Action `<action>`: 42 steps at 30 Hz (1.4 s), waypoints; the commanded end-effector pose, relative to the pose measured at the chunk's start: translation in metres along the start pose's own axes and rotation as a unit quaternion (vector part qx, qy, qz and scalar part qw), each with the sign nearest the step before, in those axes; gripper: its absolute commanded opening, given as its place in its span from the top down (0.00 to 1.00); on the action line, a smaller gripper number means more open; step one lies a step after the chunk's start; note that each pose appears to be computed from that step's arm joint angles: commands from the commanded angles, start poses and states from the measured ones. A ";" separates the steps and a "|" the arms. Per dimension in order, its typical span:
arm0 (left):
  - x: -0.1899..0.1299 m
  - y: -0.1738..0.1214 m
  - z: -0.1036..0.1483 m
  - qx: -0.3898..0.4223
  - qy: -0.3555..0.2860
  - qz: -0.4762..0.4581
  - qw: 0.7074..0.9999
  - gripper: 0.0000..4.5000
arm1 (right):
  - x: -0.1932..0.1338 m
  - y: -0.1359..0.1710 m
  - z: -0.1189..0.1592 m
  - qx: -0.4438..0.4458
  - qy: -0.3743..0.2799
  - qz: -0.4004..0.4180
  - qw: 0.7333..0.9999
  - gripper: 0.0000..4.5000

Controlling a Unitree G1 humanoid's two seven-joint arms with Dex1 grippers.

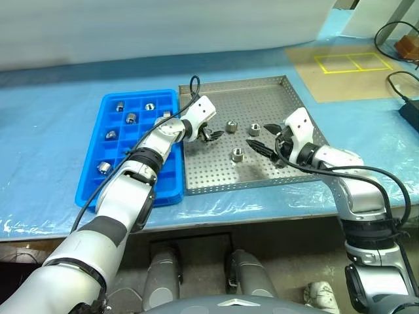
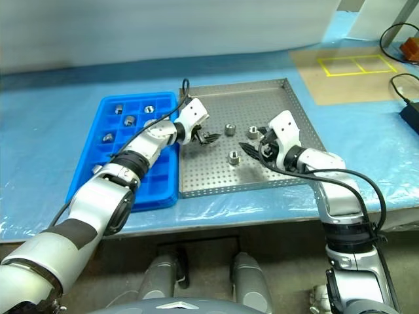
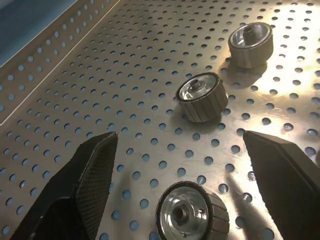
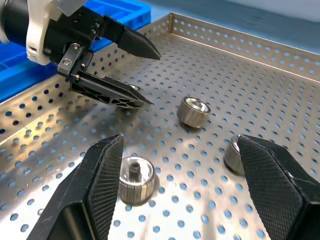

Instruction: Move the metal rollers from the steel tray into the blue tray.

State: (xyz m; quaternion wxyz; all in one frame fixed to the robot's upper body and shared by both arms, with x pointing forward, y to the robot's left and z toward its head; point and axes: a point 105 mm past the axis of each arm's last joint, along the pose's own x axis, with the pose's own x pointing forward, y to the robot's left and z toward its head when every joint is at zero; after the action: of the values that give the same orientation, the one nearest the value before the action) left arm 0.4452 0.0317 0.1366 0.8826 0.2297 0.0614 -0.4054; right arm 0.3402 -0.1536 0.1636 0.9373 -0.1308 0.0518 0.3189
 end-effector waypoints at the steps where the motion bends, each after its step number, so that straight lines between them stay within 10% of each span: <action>1: 0.001 0.006 0.002 0.032 0.016 0.017 0.999 0.05 | -0.008 -0.005 0.014 -0.015 -0.023 -0.026 0.999 0.17; 15: 0.004 -0.009 -0.016 0.066 0.066 -0.022 0.995 0.05 | -0.006 -0.011 0.013 -0.021 -0.023 -0.048 0.998 0.17; 27: 0.001 -0.016 -0.027 0.071 0.070 -0.041 0.994 0.58 | -0.001 -0.011 0.011 -0.023 -0.020 -0.048 0.998 0.17; 35: -0.003 -0.010 -0.025 0.056 0.055 -0.041 0.996 0.58 | 0.004 -0.011 0.013 -0.027 -0.024 -0.041 0.999 0.17; 42: -0.032 -0.008 0.031 0.068 -0.110 -0.103 0.986 0.58 | 0.010 -0.005 0.022 -0.027 -0.039 -0.018 0.999 0.17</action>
State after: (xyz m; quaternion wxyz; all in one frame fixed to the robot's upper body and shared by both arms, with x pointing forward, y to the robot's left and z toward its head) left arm 0.4197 0.0339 0.1198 0.8223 0.2653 0.0520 -0.5007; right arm 0.3517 -0.1520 0.1660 0.9445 -0.1416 0.0372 0.2942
